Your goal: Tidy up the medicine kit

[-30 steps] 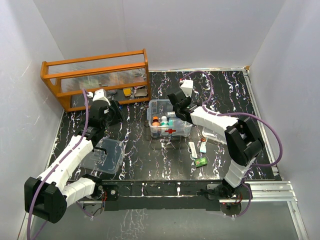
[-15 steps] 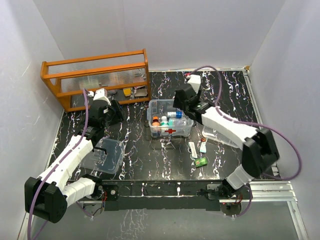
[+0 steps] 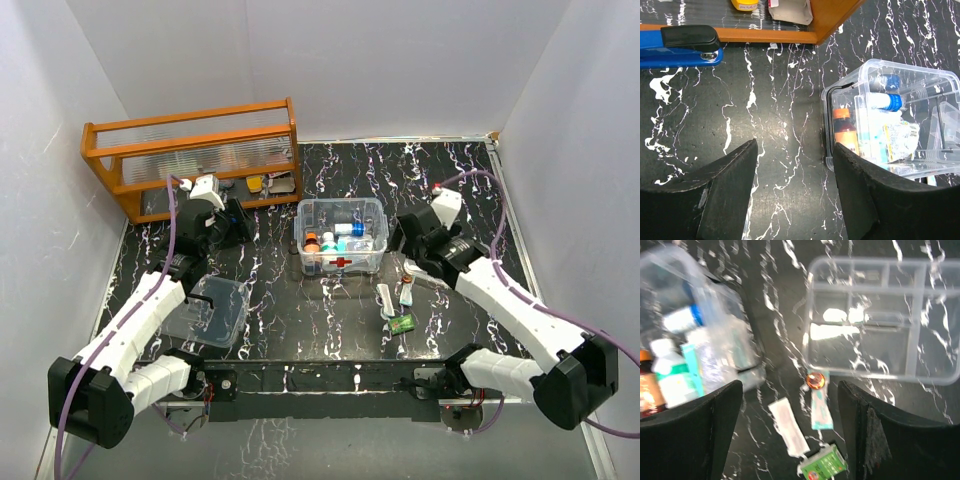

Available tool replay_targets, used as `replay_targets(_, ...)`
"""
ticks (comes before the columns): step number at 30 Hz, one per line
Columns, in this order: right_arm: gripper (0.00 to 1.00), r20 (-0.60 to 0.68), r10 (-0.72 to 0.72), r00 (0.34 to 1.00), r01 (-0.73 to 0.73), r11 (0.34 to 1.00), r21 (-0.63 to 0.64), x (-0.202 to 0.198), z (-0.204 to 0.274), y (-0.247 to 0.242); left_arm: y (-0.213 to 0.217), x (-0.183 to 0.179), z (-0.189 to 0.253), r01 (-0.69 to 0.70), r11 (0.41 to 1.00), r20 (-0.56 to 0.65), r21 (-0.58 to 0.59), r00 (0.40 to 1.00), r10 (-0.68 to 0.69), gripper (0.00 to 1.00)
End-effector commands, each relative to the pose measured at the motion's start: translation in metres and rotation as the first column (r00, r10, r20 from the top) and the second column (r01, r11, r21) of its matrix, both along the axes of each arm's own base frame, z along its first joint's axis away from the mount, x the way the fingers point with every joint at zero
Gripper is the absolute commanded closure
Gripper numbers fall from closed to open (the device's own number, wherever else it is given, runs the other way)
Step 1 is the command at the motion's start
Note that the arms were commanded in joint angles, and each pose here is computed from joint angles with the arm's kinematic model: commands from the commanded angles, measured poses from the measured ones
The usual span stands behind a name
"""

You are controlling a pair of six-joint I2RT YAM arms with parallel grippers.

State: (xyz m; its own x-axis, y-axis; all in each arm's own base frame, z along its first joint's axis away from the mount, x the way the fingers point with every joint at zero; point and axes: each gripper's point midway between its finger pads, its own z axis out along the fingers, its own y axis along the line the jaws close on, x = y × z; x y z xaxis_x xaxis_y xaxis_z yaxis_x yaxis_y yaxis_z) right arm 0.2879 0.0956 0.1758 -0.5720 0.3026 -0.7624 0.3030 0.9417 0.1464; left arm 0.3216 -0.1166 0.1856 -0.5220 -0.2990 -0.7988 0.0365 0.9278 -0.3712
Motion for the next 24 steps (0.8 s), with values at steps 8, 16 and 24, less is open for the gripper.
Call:
replay_targets(8, 0.24, -0.2, -0.133, 0.971, 0.146, 0.988, 0.049, -0.026, -0.073, -0.039, -0.001, 0.0, 0.025, 0.037, 0.999, 0.082, 0.001, 0.996, -0.037, 0.37)
replay_targets(16, 0.33, -0.275, -0.145, 0.95, 0.161, 0.986, 0.035, -0.02, -0.097, -0.056, -0.007, -0.003, 0.025, 0.098, 0.995, 0.116, 0.022, 0.988, -0.1, 0.34)
replay_targets(24, 0.6, -0.36, -0.093, 0.928, 0.105, 0.994, 0.014, -0.031, -0.119, -0.054, -0.007, -0.003, 0.021, 0.098, 0.995, 0.115, 0.021, 0.988, -0.1, 0.33)
